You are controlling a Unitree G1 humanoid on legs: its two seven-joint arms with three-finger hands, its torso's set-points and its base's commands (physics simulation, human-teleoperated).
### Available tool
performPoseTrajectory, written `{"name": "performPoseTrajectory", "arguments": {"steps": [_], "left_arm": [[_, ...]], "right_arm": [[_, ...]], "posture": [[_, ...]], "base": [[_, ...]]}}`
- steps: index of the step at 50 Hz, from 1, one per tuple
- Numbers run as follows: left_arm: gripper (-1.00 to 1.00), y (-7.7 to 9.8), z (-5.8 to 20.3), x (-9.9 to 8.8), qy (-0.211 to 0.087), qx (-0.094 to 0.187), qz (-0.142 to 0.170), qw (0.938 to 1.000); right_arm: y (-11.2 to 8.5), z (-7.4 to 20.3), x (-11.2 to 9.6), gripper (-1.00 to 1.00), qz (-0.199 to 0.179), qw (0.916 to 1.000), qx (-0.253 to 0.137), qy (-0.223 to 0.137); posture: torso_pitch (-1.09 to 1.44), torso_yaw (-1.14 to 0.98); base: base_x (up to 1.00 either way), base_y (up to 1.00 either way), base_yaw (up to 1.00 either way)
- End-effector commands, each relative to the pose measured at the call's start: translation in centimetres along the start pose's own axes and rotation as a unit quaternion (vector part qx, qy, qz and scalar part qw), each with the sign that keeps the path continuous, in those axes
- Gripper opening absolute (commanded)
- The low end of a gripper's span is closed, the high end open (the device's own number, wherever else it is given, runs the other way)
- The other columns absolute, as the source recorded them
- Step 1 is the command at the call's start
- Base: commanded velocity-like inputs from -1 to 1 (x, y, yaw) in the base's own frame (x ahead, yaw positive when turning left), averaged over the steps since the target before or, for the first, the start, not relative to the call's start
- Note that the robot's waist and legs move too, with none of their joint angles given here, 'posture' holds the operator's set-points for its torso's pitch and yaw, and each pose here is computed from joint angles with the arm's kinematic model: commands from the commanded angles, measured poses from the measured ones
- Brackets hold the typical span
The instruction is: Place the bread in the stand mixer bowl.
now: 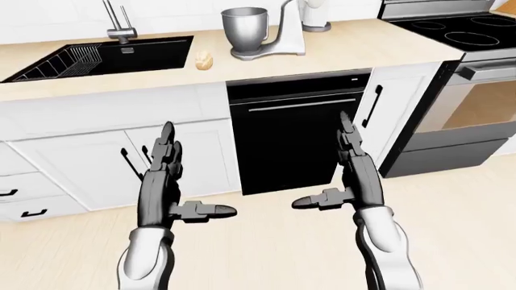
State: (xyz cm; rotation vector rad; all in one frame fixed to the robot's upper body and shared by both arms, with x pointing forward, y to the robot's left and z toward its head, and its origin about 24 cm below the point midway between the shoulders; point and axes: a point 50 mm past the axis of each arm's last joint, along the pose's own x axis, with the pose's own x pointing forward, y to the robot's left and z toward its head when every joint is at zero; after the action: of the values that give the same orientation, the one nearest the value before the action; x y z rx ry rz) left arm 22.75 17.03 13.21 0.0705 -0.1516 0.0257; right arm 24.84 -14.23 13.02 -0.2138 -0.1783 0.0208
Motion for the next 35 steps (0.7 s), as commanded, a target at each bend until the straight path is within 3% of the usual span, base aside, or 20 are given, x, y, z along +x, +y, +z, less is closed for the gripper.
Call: {"name": "performPoseTrajectory", "arguments": {"steps": [1,35], "left_arm": [[1.00,0.11,1.05,0.01,-0.030,0.004,0.004,0.9995],[1.00,0.08,1.01,-0.01,-0.030,0.004,0.003,0.9995]], "right_arm": [[0.01,1.27,0.06,1.00,0.000,0.9994,0.001,-0.036],[0.07,1.23,0.07,1.00,0.000,0.9994,-0.001,-0.035]], "posture": [[0.00,0.00],[0.00,0.00]], "base": [[0.11,0.00,0.00],[0.11,0.00,0.00]]}}
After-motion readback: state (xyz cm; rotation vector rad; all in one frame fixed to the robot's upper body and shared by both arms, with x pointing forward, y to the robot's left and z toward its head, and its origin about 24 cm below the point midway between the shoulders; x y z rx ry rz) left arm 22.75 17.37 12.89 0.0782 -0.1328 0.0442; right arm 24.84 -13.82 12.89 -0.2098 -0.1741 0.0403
